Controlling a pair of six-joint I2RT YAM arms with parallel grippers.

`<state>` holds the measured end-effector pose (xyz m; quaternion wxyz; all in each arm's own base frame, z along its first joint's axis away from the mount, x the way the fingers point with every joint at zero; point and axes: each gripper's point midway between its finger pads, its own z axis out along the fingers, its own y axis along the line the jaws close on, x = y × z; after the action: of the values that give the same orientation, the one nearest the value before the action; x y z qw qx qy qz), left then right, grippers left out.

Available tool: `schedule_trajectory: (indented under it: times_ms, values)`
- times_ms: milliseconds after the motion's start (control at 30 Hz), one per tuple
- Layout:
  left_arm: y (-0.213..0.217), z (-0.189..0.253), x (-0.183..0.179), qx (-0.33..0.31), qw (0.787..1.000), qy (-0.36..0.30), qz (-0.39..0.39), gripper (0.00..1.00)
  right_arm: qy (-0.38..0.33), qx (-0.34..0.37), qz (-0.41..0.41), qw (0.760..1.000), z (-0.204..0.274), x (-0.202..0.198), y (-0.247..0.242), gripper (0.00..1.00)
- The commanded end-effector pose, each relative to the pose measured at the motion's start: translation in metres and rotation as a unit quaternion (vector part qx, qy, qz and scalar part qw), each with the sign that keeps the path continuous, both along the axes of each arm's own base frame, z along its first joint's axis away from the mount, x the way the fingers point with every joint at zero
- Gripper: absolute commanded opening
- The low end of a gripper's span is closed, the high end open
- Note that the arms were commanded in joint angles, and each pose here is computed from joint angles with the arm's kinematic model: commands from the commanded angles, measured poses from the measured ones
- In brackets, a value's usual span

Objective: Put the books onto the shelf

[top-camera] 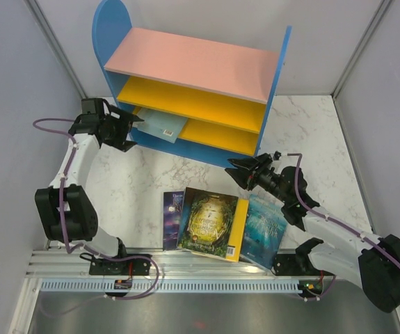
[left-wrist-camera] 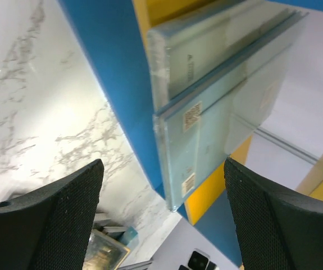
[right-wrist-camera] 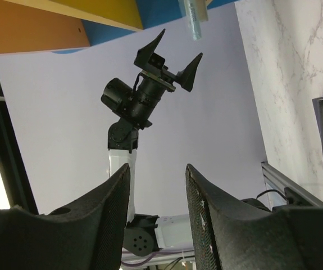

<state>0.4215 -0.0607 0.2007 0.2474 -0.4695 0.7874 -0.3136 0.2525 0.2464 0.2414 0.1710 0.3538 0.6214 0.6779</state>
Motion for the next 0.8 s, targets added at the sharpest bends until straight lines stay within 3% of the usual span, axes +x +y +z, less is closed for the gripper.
schedule_trajectory:
  times_ms: [0, 200, 300, 400, 433, 533, 567, 767]
  values:
    - [0.022, 0.017, -0.019, 0.049, 0.999, -0.009, -0.006, 0.90, -0.051, -0.005, 0.021, 0.998, 0.028, 0.003, 0.009, 0.48]
    - [0.024, 0.038, -0.041, 0.050, 0.997, -0.038, -0.037, 0.89, -0.098, -0.062, 0.051, 0.992, 0.042, 0.019, 0.032, 0.50]
    - [0.007, 0.037, -0.067, 0.037, 0.995, -0.051, -0.083, 0.89, -0.101, -0.119, 0.077, 0.985, 0.038, 0.023, 0.042, 0.63]
    - [-0.017, 0.028, -0.093, 0.037, 0.985, -0.065, -0.156, 0.89, -0.082, -0.241, 0.099, 0.962, 0.004, 0.020, 0.035, 0.70]
    - [-0.027, 0.027, -0.102, 0.030, 0.980, -0.070, -0.182, 0.88, -0.062, -0.298, 0.120, 0.945, -0.021, 0.010, 0.025, 0.71]
    - [-0.054, 0.015, -0.133, 0.037, 0.966, -0.078, -0.242, 0.89, -0.021, -0.374, 0.146, 0.916, -0.058, -0.012, 0.003, 0.71]
    - [-0.075, 0.016, -0.149, 0.042, 0.953, -0.091, -0.284, 0.89, -0.010, -0.383, 0.155, 0.911, -0.066, -0.019, -0.001, 0.71]
    - [-0.116, -0.014, -0.203, 0.026, 0.921, -0.090, -0.378, 0.89, 0.051, -0.408, 0.188, 0.892, -0.114, -0.071, -0.015, 0.70]
